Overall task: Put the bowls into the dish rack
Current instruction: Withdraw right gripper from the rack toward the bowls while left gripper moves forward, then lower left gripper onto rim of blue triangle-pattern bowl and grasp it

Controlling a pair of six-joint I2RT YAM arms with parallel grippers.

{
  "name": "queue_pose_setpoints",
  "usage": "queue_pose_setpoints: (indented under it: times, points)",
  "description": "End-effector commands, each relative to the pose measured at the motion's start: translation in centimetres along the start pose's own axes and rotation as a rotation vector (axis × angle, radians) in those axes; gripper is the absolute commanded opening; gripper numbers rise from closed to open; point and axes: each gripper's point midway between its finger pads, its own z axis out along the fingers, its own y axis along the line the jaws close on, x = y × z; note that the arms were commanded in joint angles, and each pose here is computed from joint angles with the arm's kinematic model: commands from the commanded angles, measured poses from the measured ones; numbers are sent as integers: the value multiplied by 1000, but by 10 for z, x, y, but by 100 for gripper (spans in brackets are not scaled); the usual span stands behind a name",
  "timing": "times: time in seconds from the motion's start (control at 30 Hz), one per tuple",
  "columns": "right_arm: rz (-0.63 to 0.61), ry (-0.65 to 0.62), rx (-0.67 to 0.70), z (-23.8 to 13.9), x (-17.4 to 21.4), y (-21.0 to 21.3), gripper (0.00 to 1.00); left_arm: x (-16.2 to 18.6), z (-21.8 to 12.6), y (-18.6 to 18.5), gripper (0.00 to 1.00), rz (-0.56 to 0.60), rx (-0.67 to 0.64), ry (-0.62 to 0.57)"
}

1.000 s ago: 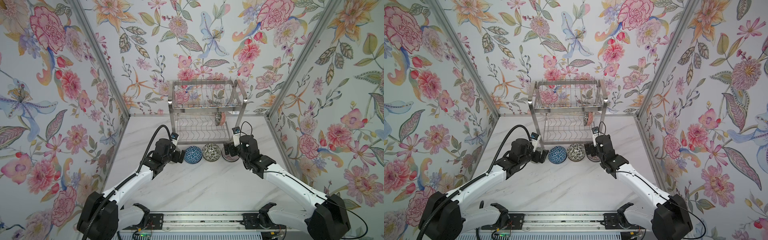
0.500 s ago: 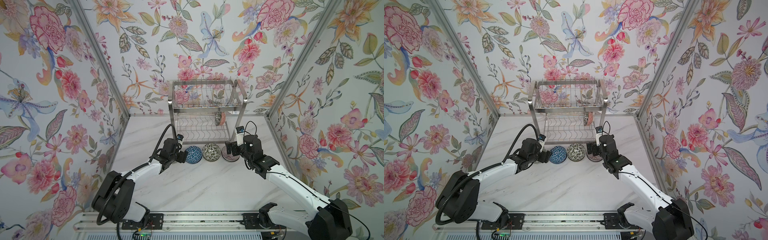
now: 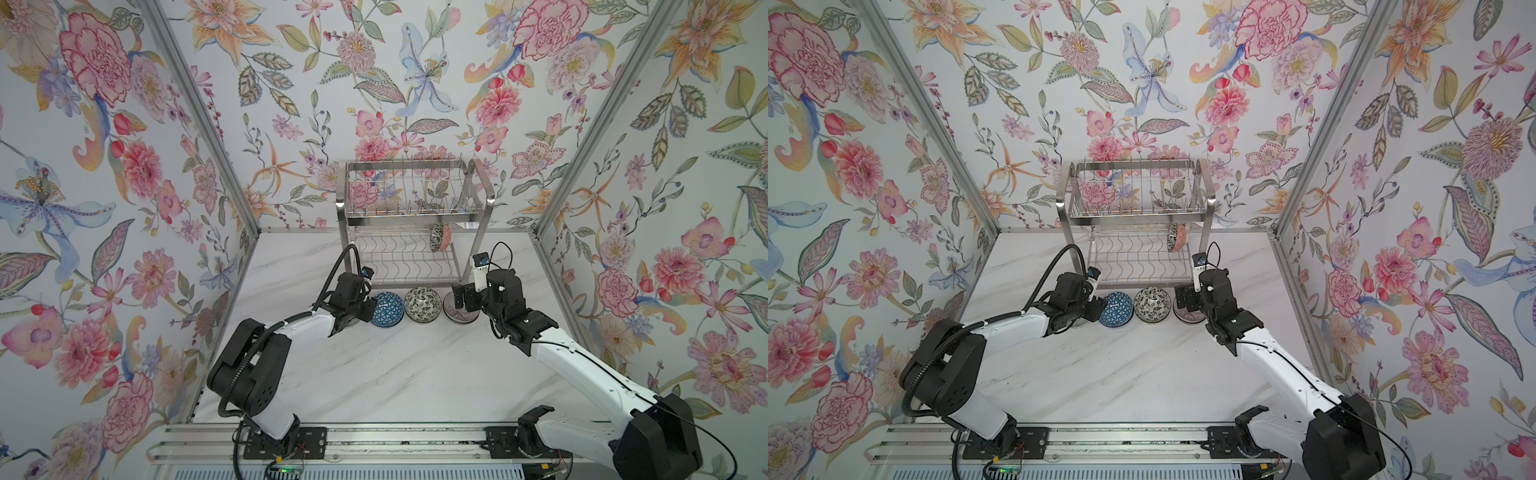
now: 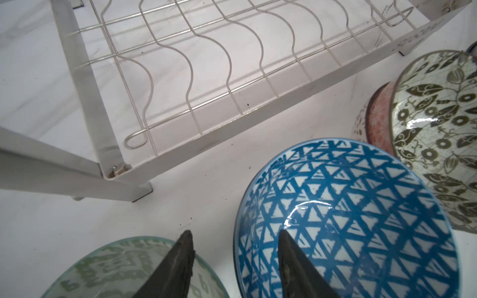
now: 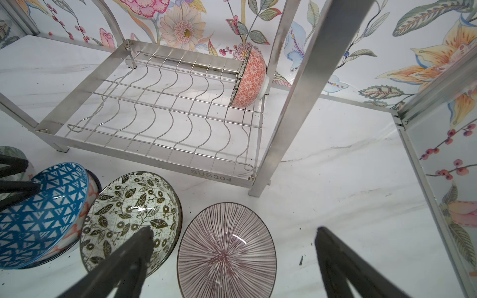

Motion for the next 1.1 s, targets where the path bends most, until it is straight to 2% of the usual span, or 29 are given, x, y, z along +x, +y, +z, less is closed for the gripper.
queue_pose_setpoints:
  times: [0.0,0.43,1.07]
  points:
    - [6,-7,-7,-5,-6,-1,99,-12,4,-5,48,18,18,-15]
    - [9,1,0,-3,-3,-6,99,-11,11,-7,36,18,31,-8]
    - [13,7,3,-4,2,-8,99,-13,2,-4,8,29,11,-9]
